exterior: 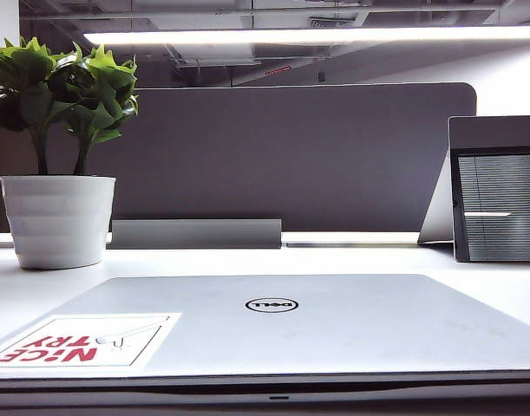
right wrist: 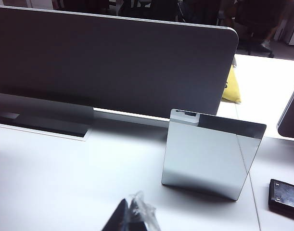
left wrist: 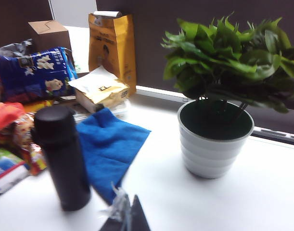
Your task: Close the laptop lid.
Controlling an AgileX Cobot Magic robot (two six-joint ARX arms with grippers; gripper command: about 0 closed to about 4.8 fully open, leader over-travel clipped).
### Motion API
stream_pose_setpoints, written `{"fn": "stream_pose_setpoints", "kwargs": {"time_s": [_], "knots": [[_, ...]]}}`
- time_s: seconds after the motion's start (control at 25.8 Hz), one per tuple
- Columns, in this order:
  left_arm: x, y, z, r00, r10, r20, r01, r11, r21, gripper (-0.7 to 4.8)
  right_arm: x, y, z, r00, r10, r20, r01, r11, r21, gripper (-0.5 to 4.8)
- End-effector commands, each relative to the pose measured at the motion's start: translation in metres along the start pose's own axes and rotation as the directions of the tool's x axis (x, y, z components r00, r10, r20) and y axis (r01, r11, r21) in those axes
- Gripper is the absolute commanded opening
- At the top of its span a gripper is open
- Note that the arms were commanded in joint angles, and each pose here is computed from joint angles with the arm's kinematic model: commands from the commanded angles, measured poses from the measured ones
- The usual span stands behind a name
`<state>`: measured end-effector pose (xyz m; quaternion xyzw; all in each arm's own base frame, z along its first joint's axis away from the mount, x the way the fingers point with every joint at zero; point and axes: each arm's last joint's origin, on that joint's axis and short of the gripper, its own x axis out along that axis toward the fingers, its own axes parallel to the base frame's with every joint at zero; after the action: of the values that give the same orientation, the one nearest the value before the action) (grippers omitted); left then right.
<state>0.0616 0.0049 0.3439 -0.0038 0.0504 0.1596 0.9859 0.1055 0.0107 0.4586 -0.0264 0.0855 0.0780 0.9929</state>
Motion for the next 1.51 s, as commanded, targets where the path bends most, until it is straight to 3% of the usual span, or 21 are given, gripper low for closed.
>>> {"fn": "stream_pose_setpoints", "kwargs": {"time_s": [0.04,0.19,0.27,0.78,1.32,1.51], "knots": [[0.012,-0.008,-0.03,0.984,-0.171,0.052,0.172,0.985,-0.014,-0.05,-0.002,0.0,0.002,1.0,-0.001,0.021,0.001,1.0,0.002,-0.04],[0.026,-0.015,-0.066,0.932,-0.34,0.123,0.344,0.939,-0.013,-0.05,-0.002,0.0,0.002,1.0,0.0,0.021,0.0,1.0,0.002,-0.04],[0.032,-0.017,-0.08,0.915,-0.374,0.151,0.382,0.924,-0.026,-0.05,-0.002,0.0,0.002,1.0,-0.001,0.021,0.001,1.0,0.002,-0.04],[0.045,-0.02,-0.145,0.917,-0.369,0.149,0.385,0.917,-0.099,-0.05,-0.002,0.0,0.002,1.0,-0.001,0.021,0.001,1.0,0.002,-0.05],[0.045,-0.022,-0.161,0.907,-0.386,0.17,0.405,0.909,-0.096,-0.05,-0.002,0.0,0.002,1.0,-0.001,0.02,0.001,1.0,0.002,-0.04],[0.047,-0.022,-0.167,0.909,-0.383,0.166,0.405,0.905,-0.127,-0.05,-0.002,0.0,0.002,1.0,-0.001,0.02,0.001,1.0,0.002,-0.04]]}}
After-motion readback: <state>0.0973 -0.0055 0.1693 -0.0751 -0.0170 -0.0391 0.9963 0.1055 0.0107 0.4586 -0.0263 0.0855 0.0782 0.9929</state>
